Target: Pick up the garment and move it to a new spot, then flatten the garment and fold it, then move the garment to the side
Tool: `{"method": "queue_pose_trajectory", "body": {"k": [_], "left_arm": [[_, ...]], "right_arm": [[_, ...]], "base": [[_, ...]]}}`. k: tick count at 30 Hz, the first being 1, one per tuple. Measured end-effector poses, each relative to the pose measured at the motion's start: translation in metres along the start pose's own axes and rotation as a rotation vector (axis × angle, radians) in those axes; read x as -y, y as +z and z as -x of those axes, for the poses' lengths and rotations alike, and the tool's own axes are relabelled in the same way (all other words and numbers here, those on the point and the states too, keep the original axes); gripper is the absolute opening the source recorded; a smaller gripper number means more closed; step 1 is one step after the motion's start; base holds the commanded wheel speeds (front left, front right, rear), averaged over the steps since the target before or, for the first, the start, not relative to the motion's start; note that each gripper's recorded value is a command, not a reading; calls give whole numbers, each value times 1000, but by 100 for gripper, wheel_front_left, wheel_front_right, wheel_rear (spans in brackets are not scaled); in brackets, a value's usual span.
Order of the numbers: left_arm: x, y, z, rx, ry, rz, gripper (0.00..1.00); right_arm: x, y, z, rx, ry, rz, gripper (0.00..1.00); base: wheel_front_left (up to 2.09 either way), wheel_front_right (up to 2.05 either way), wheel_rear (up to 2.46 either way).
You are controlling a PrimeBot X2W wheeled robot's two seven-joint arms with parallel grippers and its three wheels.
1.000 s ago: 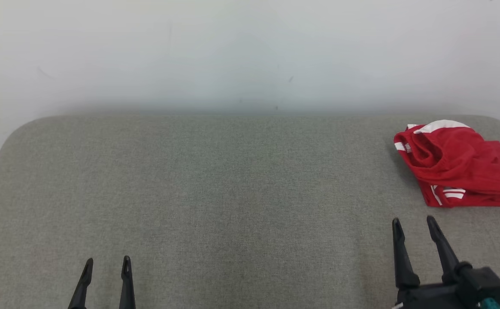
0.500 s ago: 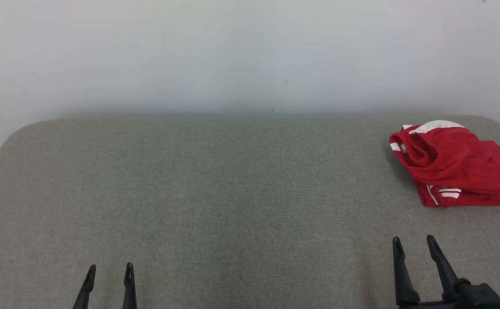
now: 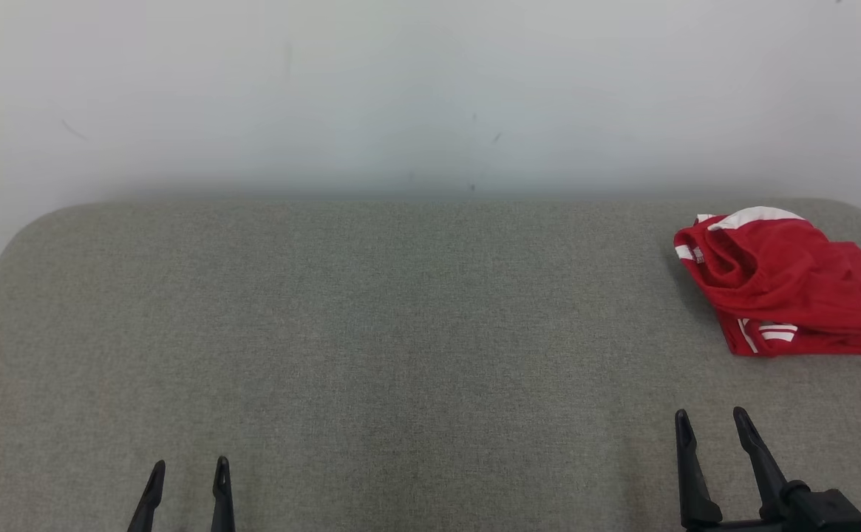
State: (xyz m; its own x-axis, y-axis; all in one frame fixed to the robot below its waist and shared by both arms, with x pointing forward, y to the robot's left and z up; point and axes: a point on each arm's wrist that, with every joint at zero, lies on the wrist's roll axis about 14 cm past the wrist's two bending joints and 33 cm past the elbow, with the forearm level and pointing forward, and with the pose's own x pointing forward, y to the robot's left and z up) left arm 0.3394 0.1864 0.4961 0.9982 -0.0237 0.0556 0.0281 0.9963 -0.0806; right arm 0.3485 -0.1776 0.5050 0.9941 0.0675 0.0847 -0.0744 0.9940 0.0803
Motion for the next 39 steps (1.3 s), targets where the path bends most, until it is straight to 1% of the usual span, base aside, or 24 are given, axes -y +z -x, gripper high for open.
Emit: {"method": "queue_pose_trajectory", "body": {"k": [39], "left_arm": [[-5, 0, -1, -1, 19, -4, 100]], "right_arm": [[0, -6, 2, -17, -5, -18, 100]], "base": [[0, 0, 0]]}}
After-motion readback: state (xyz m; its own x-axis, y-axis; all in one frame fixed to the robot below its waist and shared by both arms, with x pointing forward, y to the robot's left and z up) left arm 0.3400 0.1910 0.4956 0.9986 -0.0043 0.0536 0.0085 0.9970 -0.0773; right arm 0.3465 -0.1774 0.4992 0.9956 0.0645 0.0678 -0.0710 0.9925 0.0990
